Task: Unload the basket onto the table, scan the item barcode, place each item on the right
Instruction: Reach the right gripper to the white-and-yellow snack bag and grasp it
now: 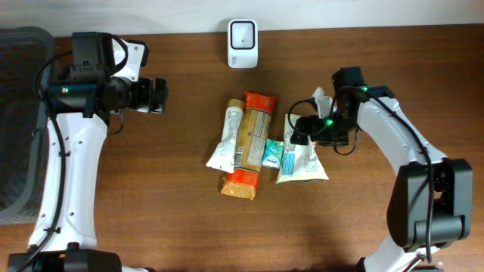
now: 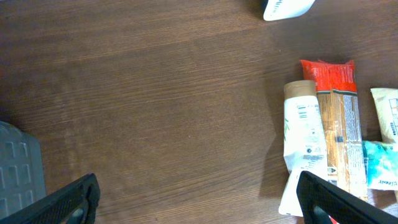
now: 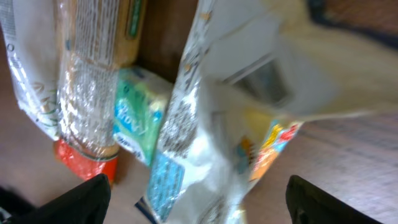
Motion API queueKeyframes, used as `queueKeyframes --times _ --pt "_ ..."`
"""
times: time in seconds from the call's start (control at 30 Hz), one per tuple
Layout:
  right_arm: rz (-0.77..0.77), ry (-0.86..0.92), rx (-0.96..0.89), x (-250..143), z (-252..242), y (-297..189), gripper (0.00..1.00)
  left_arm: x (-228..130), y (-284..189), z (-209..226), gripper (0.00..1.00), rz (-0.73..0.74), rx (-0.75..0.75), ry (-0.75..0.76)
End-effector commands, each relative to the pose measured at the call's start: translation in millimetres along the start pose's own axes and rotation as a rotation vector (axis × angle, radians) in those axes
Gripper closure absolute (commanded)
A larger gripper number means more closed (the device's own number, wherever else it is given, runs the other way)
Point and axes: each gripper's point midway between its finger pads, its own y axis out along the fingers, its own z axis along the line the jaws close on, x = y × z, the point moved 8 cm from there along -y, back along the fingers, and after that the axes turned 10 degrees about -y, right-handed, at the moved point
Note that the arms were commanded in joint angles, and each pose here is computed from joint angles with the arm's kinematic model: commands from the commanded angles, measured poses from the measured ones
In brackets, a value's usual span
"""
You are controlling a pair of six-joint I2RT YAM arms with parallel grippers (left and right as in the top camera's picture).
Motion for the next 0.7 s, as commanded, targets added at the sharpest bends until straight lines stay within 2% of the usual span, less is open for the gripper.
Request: queueKeyframes --times 0.0,0.33,0.37,0.43,0.47,0.5,0.57,0.67 --pt "-0.111 0.020 -0.059 12.0 -24.4 -22.0 0.01 3.6 -6.1 1.0 0.01 -0.022 0.003 0.012" --pt "-0.118 0.000 0.071 29.5 -46.1 36.3 0.01 3.6 -6.1 1.0 0.01 -0.022 0.003 0.012" --pt "-0.116 0.002 0.073 29.5 -46.7 37.8 0.03 3.6 -6.1 1.0 0.01 -0.022 0.003 0.012" --pt "-0.120 -0.001 0.071 30.5 -47.2 38.2 0.28 3.6 -6.1 1.0 0.01 -0.022 0.003 0.012" --pt "-0.127 -0.004 0.075 31.5 -47.0 38.1 0.44 3.6 -6.1 1.0 0.01 -0.022 0.003 0.012" --pt "-0.129 -0.004 0.078 31.7 -46.7 38.0 0.54 3.6 -6.1 1.0 0.01 -0.022 0.003 0.012" --pt "-0.146 -0.012 0.102 35.5 -44.2 34.9 0.67 3.6 -6.1 1.0 0.01 -0.022 0.003 0.012" --pt "-0.192 -0.038 0.130 50.8 -37.8 20.6 0.77 3.6 -6.1 1.0 0.01 -0.022 0.003 0.012"
